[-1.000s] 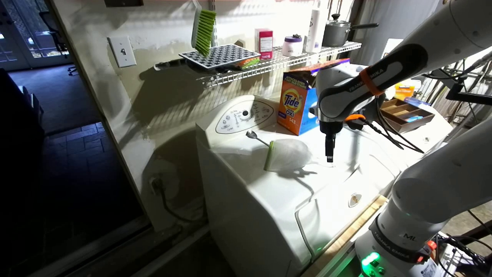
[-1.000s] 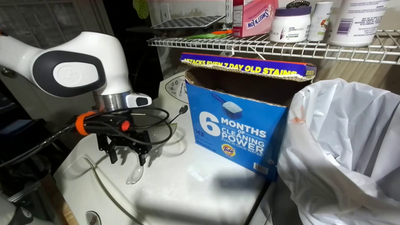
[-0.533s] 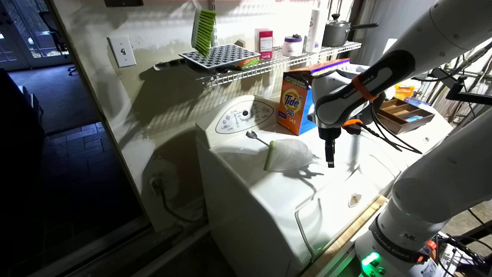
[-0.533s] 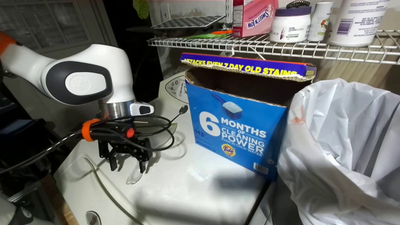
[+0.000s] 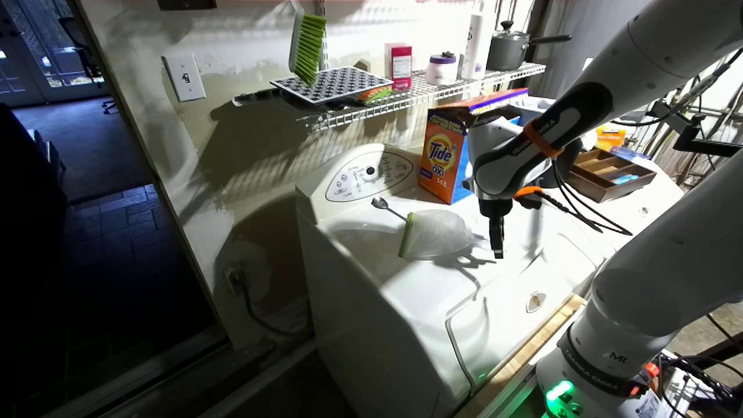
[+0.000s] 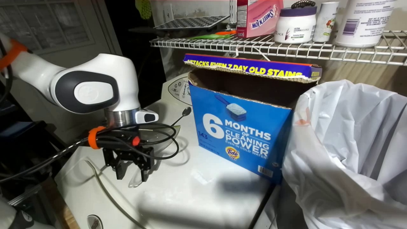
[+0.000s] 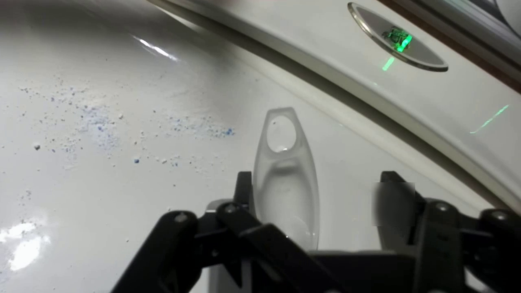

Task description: Flip over the dustpan

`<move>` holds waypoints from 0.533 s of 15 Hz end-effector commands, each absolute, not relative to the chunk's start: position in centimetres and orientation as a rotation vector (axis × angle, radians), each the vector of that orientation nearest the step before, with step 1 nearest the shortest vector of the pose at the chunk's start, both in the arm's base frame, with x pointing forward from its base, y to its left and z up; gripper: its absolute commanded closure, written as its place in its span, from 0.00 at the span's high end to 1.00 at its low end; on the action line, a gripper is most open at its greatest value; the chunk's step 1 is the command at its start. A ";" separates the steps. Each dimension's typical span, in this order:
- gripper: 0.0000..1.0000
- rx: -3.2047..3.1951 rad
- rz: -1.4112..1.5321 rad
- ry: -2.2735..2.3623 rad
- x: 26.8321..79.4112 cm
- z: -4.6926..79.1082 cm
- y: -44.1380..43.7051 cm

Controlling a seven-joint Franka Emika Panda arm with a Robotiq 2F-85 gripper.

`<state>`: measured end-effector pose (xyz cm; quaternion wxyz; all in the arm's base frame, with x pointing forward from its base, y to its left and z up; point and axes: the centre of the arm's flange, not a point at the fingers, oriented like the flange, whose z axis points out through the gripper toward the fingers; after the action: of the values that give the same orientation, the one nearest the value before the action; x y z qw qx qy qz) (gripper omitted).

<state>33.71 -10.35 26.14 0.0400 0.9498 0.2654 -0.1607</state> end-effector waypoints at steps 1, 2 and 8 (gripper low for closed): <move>0.78 2.897 -0.492 0.806 33.7 25.4 -10.6; 0.91 2.899 -0.493 0.806 33.7 25.4 -10.6; 0.71 2.904 -0.497 0.803 33.6 25.3 -10.7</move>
<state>33.59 -10.63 25.79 0.0380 0.9503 0.2618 -0.1641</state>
